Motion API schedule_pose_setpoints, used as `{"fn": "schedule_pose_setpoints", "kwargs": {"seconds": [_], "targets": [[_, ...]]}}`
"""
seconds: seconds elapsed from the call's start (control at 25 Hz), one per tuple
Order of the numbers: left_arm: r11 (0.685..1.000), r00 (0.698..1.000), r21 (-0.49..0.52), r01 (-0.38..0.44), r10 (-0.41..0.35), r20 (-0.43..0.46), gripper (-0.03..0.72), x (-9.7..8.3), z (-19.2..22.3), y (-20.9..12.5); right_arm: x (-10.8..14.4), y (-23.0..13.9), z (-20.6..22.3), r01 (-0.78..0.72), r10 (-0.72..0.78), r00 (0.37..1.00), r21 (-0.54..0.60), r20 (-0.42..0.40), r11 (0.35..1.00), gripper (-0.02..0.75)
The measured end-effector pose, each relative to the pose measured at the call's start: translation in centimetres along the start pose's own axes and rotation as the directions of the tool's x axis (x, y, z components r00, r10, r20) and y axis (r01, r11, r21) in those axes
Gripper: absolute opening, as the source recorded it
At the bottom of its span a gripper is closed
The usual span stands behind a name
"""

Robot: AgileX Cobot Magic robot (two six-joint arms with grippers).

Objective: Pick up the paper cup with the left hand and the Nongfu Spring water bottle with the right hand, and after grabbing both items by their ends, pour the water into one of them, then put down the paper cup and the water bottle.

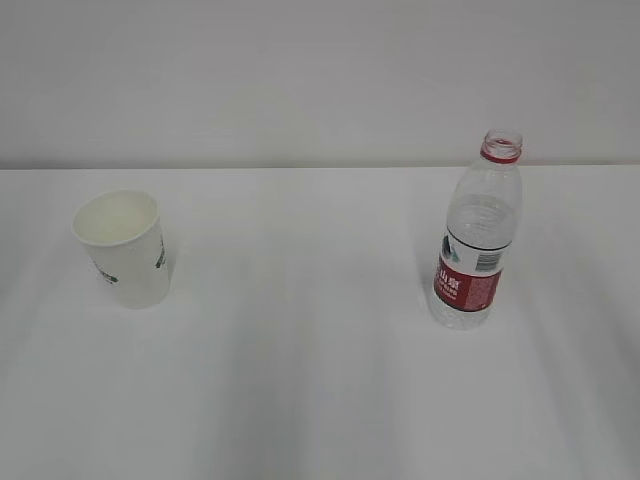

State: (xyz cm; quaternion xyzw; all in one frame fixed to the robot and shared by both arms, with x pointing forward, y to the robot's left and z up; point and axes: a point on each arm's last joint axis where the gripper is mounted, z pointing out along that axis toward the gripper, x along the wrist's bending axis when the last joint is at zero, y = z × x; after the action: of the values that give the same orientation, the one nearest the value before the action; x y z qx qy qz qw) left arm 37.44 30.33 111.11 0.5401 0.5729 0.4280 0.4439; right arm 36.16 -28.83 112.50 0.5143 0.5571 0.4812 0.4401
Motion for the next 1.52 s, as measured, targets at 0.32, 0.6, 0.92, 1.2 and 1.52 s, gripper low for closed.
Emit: {"fn": "schedule_pose_setpoints", "kwargs": {"seconds": [0.32, 0.6, 0.92, 1.2, 1.52], "targets": [[1.000, 0.998, 0.001, 0.020, -0.020, 0.058, 0.282, -1.0, 3.7, -0.1, 0.0, 0.6, 1.7, -0.007, 0.007, 1.000, -0.068, 0.000, 0.998, 0.587], [0.999, 0.994, 0.040, 0.002, -0.006, 0.105, 0.282, -2.0, 5.5, -0.8, 0.0, 0.4, 3.3, -0.007, 0.007, 1.000, -0.069, 0.002, 0.998, 0.587], [0.997, 0.985, -0.025, -0.071, 0.074, 0.154, 0.320, -3.2, 7.1, -0.8, -0.1, -0.2, 5.4, -0.004, 0.004, 1.000, -0.043, 0.003, 0.999, 0.587], [0.994, 0.983, -0.078, -0.071, 0.083, 0.161, 0.399, -3.3, 8.3, -3.2, 0.0, -1.9, 6.6, 0.041, -0.040, 0.999, -0.053, 0.003, 0.998, 0.587], [0.994, 0.982, -0.093, -0.064, 0.079, 0.169, 0.421, -3.3, 9.0, -6.4, 0.1, -3.6, 7.8, 0.026, -0.027, 1.000, -0.056, -0.011, 0.998, 0.587]]}}
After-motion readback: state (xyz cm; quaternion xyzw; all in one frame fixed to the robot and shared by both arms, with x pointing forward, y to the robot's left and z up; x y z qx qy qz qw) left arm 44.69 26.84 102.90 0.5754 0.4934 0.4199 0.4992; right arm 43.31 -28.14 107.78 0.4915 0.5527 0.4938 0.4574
